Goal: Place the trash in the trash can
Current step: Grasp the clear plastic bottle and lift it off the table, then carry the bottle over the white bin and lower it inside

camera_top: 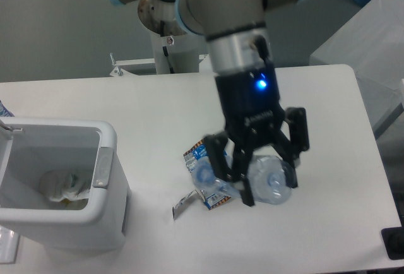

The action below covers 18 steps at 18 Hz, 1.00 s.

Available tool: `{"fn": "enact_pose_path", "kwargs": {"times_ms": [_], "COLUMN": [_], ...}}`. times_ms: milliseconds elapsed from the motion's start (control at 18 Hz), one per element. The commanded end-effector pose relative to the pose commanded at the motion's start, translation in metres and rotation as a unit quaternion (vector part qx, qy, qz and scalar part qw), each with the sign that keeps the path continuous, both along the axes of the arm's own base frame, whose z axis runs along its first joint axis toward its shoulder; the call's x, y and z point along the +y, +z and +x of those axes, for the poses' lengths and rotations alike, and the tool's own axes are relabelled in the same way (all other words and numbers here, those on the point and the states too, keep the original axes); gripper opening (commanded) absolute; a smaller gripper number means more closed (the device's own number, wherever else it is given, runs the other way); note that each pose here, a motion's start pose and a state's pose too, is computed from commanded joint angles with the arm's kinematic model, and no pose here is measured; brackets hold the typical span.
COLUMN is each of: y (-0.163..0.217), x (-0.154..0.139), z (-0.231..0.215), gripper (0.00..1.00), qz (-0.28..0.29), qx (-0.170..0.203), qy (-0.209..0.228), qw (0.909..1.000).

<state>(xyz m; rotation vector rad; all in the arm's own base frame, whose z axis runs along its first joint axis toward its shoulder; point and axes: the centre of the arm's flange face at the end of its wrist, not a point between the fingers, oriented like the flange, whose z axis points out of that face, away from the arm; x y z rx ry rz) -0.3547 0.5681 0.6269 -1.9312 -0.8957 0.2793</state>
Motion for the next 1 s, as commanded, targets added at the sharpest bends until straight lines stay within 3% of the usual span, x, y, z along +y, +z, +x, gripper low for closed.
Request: {"fn": "enact_pose_path", "kwargs": {"times_ms": [389, 1000], "y": [0.014, -0.023], "x": [0.028, 0.066], "z": [0.093, 0.185], "gripper": [0.72, 0.72], "qz": [-0.001, -0.028], "qx": [0.018, -0.003], "qy": [-0.078, -0.154], "qw": [0.9968, 0.9877]}}
